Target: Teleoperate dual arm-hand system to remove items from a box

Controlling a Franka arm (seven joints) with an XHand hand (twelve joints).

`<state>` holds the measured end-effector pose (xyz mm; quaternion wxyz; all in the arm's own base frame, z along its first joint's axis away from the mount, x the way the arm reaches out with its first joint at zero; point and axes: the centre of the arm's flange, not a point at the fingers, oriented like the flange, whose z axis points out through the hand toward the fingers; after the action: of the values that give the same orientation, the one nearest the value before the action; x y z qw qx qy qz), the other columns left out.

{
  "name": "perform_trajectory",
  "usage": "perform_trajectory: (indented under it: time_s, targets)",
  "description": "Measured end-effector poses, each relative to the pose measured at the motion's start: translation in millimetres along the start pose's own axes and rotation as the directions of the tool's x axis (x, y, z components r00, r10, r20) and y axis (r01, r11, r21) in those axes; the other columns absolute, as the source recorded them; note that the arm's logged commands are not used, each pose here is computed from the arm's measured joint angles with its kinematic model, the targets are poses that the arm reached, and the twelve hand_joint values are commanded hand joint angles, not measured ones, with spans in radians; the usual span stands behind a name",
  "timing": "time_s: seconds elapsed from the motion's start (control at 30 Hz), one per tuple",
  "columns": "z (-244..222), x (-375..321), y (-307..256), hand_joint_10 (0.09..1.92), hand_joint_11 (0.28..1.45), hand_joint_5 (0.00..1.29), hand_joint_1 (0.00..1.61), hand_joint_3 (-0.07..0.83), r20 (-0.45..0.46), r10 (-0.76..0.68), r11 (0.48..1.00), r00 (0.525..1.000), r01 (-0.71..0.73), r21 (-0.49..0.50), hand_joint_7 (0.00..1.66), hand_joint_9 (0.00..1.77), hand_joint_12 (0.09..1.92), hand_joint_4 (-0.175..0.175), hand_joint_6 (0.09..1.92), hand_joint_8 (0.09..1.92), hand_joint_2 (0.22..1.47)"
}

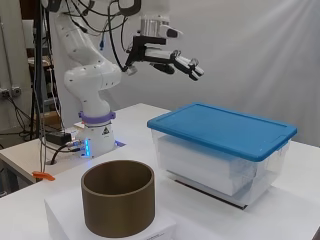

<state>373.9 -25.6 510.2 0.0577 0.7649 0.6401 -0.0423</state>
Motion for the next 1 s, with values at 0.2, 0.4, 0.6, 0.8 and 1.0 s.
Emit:
perform_trajectory:
  time_s: [0.2, 0.4, 0.6, 0.8, 1.0]
  targets:
    - [43.6, 37.3, 3.2, 0.09, 0.38, 0.08, 0.09, -0.016, 0.04, -0.056, 0.996, 0.998, 0.053, 0.077, 0.1, 0.23, 0.09, -0.037, 0.09, 0.09, 0.74]
    - [58.7, 40.4, 1.6, 0.09, 0.36, 0.05, 0.0, -0.029, 0.077, -0.096, 0.987, 0.992, 0.084, 0.138, 0.06, 0.19, 0.09, -0.028, 0.09, 0.09, 0.66]
    - [91.4, 45.3, -22.8, 0.09, 0.36, 0.11, 0.1, -0.003, 0.115, -0.159, 0.975, 0.981, 0.137, 0.175, 0.11, 0.2, 0.09, -0.014, 0.09, 0.09, 0.69]
    - [117.7, 59.5, -53.5, 0.09, 0.36, 0.13, 0.21, 0.017, 0.277, -0.213, 0.977, 0.937, 0.195, 0.091, 0.12, 0.21, 0.09, -0.014, 0.09, 0.09, 0.74]
    - [122.0, 92.6, -48.8, 0.09, 0.36, 0.12, 0.27, 0.021, 0.343, -0.231, 0.97, 0.911, 0.244, 0.006, 0.1, 0.2, 0.09, -0.02, 0.09, 0.09, 0.78]
